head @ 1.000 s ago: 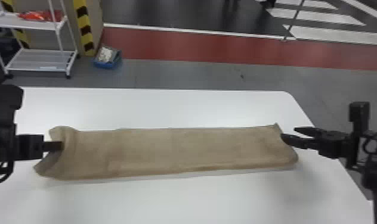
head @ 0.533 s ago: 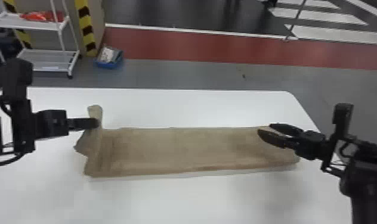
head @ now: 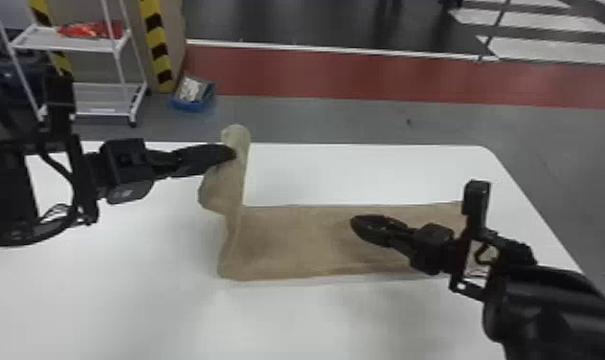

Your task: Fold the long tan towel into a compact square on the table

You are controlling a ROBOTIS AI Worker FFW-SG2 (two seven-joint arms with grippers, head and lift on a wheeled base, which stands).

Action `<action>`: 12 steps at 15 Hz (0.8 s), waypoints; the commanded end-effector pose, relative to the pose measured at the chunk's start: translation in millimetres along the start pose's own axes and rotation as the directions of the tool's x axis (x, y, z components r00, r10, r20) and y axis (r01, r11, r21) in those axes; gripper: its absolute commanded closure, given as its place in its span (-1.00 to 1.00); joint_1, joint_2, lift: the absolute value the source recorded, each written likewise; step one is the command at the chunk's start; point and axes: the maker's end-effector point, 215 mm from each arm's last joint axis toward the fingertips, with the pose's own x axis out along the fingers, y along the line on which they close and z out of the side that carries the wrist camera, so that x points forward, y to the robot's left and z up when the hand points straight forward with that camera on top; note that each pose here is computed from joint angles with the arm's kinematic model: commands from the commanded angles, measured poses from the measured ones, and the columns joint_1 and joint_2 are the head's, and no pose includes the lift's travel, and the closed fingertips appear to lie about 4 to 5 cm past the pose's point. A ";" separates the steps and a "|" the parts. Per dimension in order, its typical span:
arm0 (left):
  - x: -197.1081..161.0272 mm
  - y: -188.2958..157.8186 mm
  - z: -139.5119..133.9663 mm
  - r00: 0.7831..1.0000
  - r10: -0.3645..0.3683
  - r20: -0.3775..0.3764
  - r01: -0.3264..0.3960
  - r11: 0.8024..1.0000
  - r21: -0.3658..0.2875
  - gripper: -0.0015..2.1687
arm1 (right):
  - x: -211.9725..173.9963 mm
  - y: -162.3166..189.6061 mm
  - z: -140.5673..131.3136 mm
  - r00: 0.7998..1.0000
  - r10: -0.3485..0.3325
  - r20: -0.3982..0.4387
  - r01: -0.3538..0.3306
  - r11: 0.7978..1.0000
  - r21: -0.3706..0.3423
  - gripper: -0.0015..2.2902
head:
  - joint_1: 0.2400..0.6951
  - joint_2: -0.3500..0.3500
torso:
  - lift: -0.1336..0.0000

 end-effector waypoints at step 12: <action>2.6 -33.1 -22.2 0.992 -0.118 -0.048 0.118 0.993 -0.004 0.52 | 154.8 107.8 -42.1 0.990 0.121 -0.077 -0.125 0.990 -0.059 0.45 | 1.00 0.16 | -0.87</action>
